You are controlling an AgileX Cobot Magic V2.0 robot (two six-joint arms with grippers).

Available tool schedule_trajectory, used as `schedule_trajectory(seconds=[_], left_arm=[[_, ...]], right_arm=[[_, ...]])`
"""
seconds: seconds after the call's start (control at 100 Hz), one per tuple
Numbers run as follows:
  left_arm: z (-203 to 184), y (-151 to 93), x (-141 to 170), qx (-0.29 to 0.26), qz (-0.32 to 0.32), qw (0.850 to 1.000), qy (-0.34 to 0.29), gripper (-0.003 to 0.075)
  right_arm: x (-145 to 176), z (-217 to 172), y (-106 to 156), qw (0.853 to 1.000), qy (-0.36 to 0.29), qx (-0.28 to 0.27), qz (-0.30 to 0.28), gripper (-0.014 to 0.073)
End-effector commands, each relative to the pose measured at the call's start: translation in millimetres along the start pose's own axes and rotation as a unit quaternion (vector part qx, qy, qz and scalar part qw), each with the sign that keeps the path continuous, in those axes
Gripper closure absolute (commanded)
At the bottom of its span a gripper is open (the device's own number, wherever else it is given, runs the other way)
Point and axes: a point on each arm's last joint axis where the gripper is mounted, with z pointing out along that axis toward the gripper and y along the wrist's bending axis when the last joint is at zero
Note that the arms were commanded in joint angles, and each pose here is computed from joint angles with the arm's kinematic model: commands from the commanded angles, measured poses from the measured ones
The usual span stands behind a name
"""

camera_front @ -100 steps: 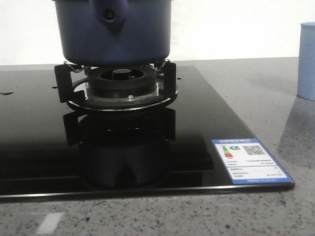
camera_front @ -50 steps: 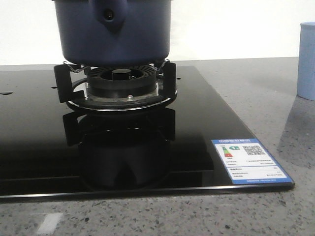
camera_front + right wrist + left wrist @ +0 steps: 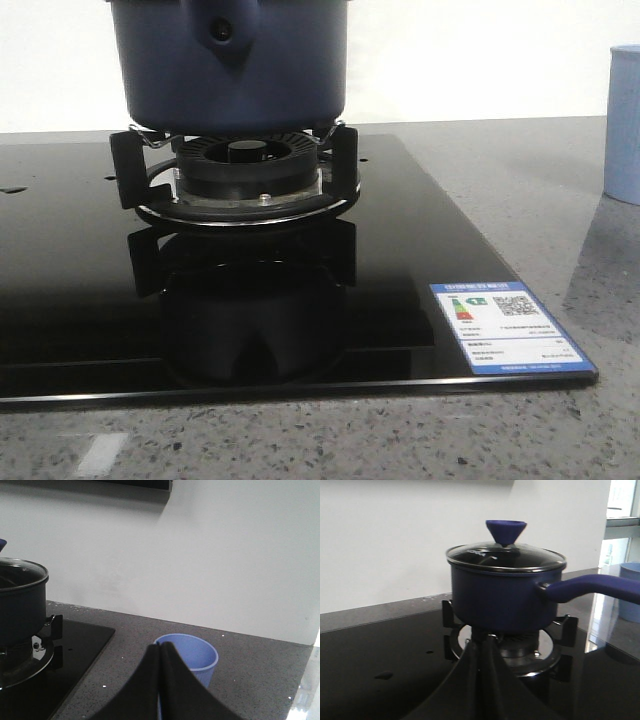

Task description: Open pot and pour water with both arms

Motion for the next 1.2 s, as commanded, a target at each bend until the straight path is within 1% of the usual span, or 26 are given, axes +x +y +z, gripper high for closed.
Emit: schedule_trajectory(seconds=[0.0,0.03,0.08,0.12,0.13,0.14,0.16,0.17,0.18,0.19,0.2,0.21,0.22,0.24,0.25,0.26,0.29,0.33,0.41,0.53,0.68,0.73,0.87,1.04,1.1,1.19], left_arm=[[-0.3,7.6,-11.3,-0.044,-0.01,0.999,-0.024,0.0739],[-0.4,8.9,-10.9,-0.051,0.005,0.998,-0.021,0.0739],[-0.6,9.3,-9.5,-0.054,0.059,0.997,-0.005,0.0739],[-0.7,10.3,-7.4,-0.059,0.073,0.996,0.008,0.0739],[-0.8,10.9,-6.4,-0.061,0.087,0.994,0.015,0.0739],[-0.8,11.2,-5.9,-0.063,0.076,0.995,0.017,0.0739],[-1.1,12.5,-4.6,-0.069,0.09,0.993,0.026,0.0739],[-1.1,12.9,-4.0,-0.072,0.075,0.994,0.028,0.0739],[-1.3,13.9,-3.0,-0.076,0.09,0.992,0.035,0.0739],[-1.4,14.5,-1.9,-0.08,0.074,0.993,0.037,0.0739],[-1.6,15.5,-1.1,-0.084,0.09,0.991,0.044,0.0739],[-1.8,16.0,-0.6,-0.088,0.073,0.992,0.045,0.0739],[-2.0,17.1,0.8,-0.092,0.088,0.99,0.052,0.0739],[-2.2,18.2,2.2,-0.098,0.071,0.991,0.056,0.0739],[-2.4,19.2,3.5,-0.103,0.083,0.989,0.062,0.0739],[-2.4,19.9,4.4,-0.107,0.069,0.99,0.062,0.0739],[-3.1,22.4,6.6,-0.12,0.078,0.988,0.065,0.0739],[-3.8,24.7,10.7,-0.133,0.069,0.987,0.061,0.0739],[-6.3,28.4,18.9,-0.157,0.076,0.984,0.022,0.0739],[-12.8,28.9,38.0,-0.17,0.075,0.982,-0.031,0.0739],[-18.9,30.5,67.5,-0.191,0.054,0.98,-0.019,0.0739],[-21.4,31.6,75.0,-0.203,0.045,0.978,0.023,0.0739],[-24.7,33.7,86.8,-0.228,0.016,0.97,0.082,0.0739],[-25.3,33.6,90.1,-0.229,0.005,0.968,0.098,0.0739],[-25.5,32.0,94.2,-0.224,-0.028,0.967,0.114,0.0739],[-24.5,29.1,95.4,-0.214,-0.084,0.967,0.108,0.0739]], right_arm=[[-14.1,-0.2,-1.9,0.999,-0.046,0.006,-0.004,0.0669],[-14.1,-0.2,-1.9,0.999,-0.046,0.006,-0.004,0.0669],[-14.1,-0.2,-1.9,0.999,-0.046,0.006,-0.004,0.0669],[-14.1,-0.2,-1.9,0.999,-0.046,0.006,-0.004,0.0669],[-14.1,-0.2,-1.9,0.999,-0.046,0.006,-0.004,0.0669],[-14.1,-0.2,-1.9,0.999,-0.046,0.006,-0.004,0.0669],[-14.1,-0.2,-1.9,0.999,-0.046,0.006,-0.004,0.0669],[-14.1,-0.2,-1.9,0.999,-0.046,0.006,-0.004,0.0669],[-14.1,-0.2,-1.9,0.999,-0.046,0.006,-0.004,0.0669],[-14.1,-0.2,-1.9,0.999,-0.046,0.006,-0.004,0.0669],[-14.1,-0.2,-1.9,0.999,-0.046,0.006,-0.004,0.0669],[-14.1,-0.2,-1.9,0.999,-0.046,0.006,-0.004,0.0669],[-14.1,-0.2,-1.9,0.999,-0.046,0.006,-0.004,0.0669],[-14.1,-0.2,-1.9,0.999,-0.046,0.006,-0.004,0.0669],[-14.1,-0.2,-1.9,0.999,-0.046,0.006,-0.004,0.0669],[-14.1,-0.2,-1.9,0.999,-0.046,0.006,-0.004,0.0669],[-14.1,-0.2,-1.9,0.999,-0.046,0.006,-0.004,0.0669],[-14.1,-0.2,-1.9,0.999,-0.046,0.006,-0.004,0.0669],[-14.1,-0.2,-1.9,0.999,-0.046,0.006,-0.004,0.0669],[-14.1,-0.2,-1.9,0.999,-0.046,0.006,-0.004,0.0669],[-14.1,-0.2,-1.9,0.999,-0.046,0.006,-0.004,0.0669],[-14.1,-0.2,-1.9,0.999,-0.046,0.006,-0.004,0.0669],[-14.1,-0.2,-1.9,0.999,-0.046,0.006,-0.004,0.0669],[-13.9,-0.1,-1.9,0.999,-0.045,0.005,-0.004,0.0669],[-13.9,-0.1,-1.9,0.999,-0.045,0.005,-0.004,0.0669],[-13.9,-0.1,-1.9,0.999,-0.045,0.005,-0.004,0.0669]])
